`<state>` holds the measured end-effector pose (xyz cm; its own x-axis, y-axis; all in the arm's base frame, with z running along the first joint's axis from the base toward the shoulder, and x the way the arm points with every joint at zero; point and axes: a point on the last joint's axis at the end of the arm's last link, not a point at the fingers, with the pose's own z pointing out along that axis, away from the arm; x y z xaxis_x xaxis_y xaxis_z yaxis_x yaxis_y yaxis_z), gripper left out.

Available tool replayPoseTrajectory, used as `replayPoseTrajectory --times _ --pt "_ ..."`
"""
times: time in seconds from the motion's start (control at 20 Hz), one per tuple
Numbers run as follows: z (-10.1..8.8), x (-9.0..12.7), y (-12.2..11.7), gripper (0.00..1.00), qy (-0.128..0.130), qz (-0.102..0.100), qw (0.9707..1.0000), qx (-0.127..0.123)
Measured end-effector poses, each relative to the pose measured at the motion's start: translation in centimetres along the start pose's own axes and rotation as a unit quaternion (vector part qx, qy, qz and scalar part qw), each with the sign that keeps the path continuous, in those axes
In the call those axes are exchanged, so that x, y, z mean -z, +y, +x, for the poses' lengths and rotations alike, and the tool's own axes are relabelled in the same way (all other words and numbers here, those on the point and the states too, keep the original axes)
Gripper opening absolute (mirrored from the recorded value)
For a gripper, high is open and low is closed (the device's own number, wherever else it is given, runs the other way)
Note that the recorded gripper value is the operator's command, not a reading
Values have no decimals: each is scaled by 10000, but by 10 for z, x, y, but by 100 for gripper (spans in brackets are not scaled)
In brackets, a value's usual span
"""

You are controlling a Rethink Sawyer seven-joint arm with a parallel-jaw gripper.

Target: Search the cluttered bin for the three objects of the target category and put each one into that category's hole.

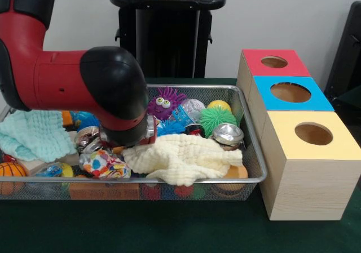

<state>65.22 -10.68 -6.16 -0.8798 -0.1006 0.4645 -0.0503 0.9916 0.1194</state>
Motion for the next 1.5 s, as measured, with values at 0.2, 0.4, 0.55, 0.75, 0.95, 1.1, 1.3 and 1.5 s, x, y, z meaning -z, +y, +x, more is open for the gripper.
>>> replayPoseTrajectory --times 0.2,0.4,0.55,0.75,0.95,1.1,1.3,1.5 --pt "-3 0 -5 0 -36 -8 10000 -45" --pt "-8 0 -11 0 -83 -17 9999 -98" --pt "-9 0 -12 0 -102 -12 9999 -112" --pt "-10 2 -14 0 -122 -3 9998 -123" --pt "-10 5 -14 0 -127 12 9998 -124" --pt "-7 13 -11 0 -59 45 9999 -103" --pt "-1 30 -1 0 117 118 9999 -45" --pt "5 55 15 0 352 232 9991 34"
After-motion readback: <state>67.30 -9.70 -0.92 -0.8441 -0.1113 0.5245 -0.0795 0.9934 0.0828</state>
